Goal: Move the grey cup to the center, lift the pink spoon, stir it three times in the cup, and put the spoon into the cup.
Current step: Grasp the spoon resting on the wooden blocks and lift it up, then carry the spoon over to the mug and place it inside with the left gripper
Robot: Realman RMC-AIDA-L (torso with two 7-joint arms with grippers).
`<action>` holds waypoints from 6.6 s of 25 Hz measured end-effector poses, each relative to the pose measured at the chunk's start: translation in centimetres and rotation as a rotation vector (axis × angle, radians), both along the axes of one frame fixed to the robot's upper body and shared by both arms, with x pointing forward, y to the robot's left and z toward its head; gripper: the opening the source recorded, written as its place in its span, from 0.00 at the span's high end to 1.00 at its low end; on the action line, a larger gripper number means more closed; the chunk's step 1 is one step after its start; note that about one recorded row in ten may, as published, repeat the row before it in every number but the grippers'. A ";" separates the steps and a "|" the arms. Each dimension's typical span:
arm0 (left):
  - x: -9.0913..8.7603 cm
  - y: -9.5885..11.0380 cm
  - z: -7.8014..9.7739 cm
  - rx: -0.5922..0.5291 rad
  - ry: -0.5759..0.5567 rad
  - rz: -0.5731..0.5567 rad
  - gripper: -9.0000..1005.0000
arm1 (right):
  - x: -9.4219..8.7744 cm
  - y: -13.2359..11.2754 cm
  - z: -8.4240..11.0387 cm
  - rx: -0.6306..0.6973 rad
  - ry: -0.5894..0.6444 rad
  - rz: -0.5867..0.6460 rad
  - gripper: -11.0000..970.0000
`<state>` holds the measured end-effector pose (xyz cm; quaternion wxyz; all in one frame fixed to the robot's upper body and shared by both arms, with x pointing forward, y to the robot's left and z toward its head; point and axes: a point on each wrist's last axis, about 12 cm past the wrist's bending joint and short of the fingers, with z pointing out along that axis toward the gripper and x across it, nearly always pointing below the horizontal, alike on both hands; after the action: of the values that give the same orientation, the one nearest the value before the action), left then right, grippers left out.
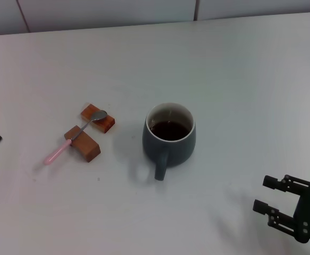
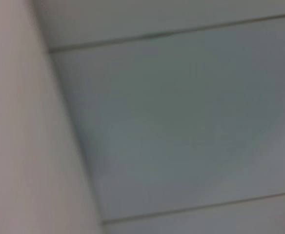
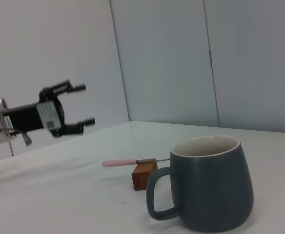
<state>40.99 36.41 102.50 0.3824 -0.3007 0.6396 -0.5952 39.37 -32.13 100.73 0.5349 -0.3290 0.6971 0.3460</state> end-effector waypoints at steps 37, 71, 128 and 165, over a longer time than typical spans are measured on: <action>2.4 -3.8 -2.4 -0.051 0.319 -0.168 0.20 | 0.5 0.0 0.1 -0.008 -0.005 0.004 0.39; 3.9 -5.0 -2.8 -0.023 0.311 -0.162 0.23 | 0.5 0.0 0.2 0.003 0.003 0.001 0.39; 4.1 -5.4 -3.5 -0.006 0.347 -0.141 0.75 | 0.5 0.0 0.2 0.005 0.003 0.001 0.39; 14.8 -10.6 14.6 0.584 -0.863 -0.690 0.85 | 0.6 0.1 0.1 -0.004 0.008 -0.002 0.39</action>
<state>55.82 25.79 117.14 0.4583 0.3077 0.6242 -0.5529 40.01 -32.02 100.78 0.5317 -0.3282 0.7003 0.3453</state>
